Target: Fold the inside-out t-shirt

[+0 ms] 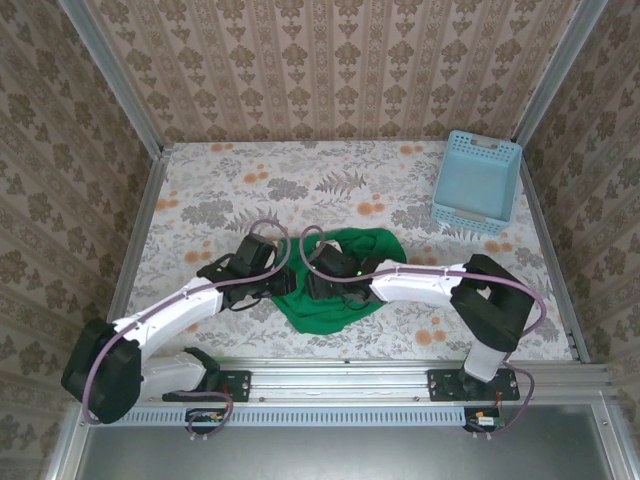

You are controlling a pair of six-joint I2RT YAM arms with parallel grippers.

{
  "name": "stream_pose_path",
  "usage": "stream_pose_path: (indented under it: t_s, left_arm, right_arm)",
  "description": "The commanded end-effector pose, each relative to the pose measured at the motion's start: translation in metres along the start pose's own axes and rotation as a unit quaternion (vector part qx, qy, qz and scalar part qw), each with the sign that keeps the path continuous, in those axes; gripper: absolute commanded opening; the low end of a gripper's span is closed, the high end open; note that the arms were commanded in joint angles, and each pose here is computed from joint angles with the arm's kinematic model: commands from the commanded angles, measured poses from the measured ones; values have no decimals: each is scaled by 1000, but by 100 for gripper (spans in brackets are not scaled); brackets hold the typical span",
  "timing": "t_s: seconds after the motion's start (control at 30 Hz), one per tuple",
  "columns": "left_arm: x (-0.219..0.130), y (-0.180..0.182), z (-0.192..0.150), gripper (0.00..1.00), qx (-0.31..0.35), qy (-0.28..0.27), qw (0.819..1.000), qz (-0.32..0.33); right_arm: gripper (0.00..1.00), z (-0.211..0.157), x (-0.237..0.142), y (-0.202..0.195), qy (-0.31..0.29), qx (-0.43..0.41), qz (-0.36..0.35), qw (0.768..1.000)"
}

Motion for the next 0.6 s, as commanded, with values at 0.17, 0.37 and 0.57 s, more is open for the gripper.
stream_pose_path:
  t_s: [0.17, 0.37, 0.57]
  left_arm:
    - [-6, 20, 10, 0, -12, -11, 999, 27]
    - [-35, 39, 23, 0, -17, -48, 997, 64]
    - [-46, 54, 35, 0, -25, -60, 994, 84]
  right_arm:
    - [0, 23, -60, -7, -77, -8, 18, 997]
    - [0, 23, -126, -22, -144, 47, 176, 973]
    - [0, 6, -126, -58, -144, 133, 208, 958]
Point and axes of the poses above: each hand's point on the last joint's axis, 136 mm out from that joint toward the fingers, its own x axis out along the fingers, its own y axis along the line the jaws close on, z = x × y, the point moved 5 cm from there along -x, back along the fingers, and after that the axes turned 2 degrees about -x, right-handed, at the moved point
